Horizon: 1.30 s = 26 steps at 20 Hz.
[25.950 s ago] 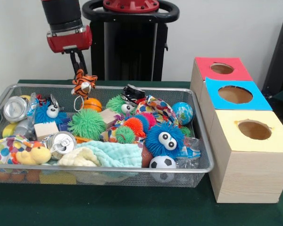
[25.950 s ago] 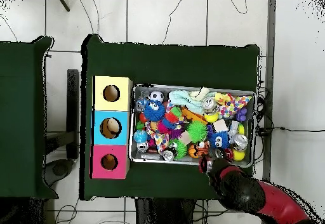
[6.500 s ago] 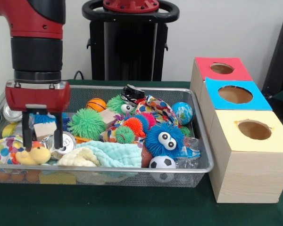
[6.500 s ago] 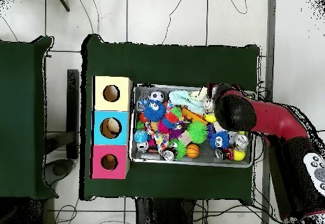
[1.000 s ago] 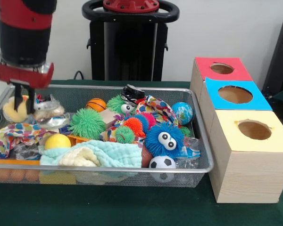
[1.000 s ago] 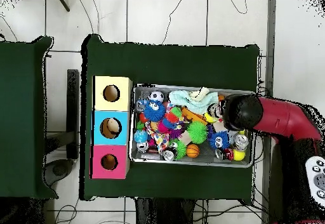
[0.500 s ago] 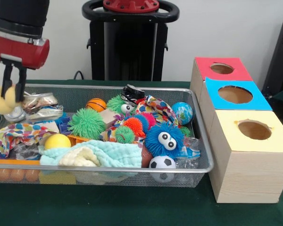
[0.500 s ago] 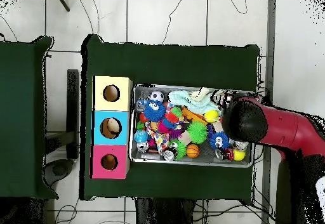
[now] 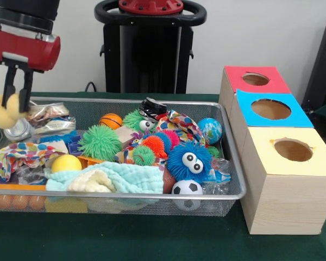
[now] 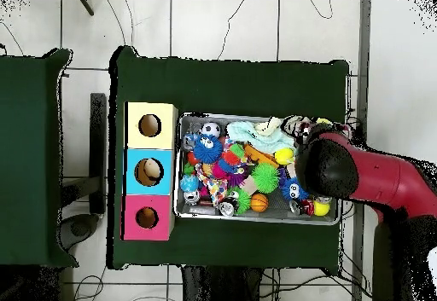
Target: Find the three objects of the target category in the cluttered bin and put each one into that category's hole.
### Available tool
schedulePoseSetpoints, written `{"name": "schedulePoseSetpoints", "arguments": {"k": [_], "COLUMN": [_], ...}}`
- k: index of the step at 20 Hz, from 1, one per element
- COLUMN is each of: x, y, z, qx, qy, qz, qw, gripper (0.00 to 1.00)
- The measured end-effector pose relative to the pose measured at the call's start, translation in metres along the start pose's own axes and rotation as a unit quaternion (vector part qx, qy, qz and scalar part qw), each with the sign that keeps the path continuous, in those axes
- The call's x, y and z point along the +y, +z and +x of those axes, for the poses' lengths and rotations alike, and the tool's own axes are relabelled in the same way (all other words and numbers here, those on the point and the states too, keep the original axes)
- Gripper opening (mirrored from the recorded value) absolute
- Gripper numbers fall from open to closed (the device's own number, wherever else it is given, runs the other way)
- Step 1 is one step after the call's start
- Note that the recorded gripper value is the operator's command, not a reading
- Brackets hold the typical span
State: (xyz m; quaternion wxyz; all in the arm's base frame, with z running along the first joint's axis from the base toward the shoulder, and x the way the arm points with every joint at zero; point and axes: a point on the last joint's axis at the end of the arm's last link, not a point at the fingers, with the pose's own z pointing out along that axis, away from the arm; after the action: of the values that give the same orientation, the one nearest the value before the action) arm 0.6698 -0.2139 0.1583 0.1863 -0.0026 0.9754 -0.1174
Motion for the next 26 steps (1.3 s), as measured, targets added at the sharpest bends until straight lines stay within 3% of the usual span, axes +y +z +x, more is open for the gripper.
{"name": "schedulePoseSetpoints", "arguments": {"k": [6,11,16,24,25,26], "x": [0.004,0.017,0.035,0.076,0.088,0.093], "y": [-0.011,-0.025,-0.038,-0.066,-0.073,-0.076], "z": [0.003,-0.004,-0.013,-0.022,-0.022,-0.022], "qx": [-0.022,-0.023,-0.014,0.036,0.054,0.059], "qy": [0.025,0.075,0.1,0.123,0.123,0.123], "qz": [-0.027,-0.073,-0.109,-0.19,-0.211,-0.217], "qw": [0.9991,0.9942,0.9889,0.9735,0.9683,0.9665], "gripper": [0.0,0.0,0.0,0.0,0.0,0.0]}}
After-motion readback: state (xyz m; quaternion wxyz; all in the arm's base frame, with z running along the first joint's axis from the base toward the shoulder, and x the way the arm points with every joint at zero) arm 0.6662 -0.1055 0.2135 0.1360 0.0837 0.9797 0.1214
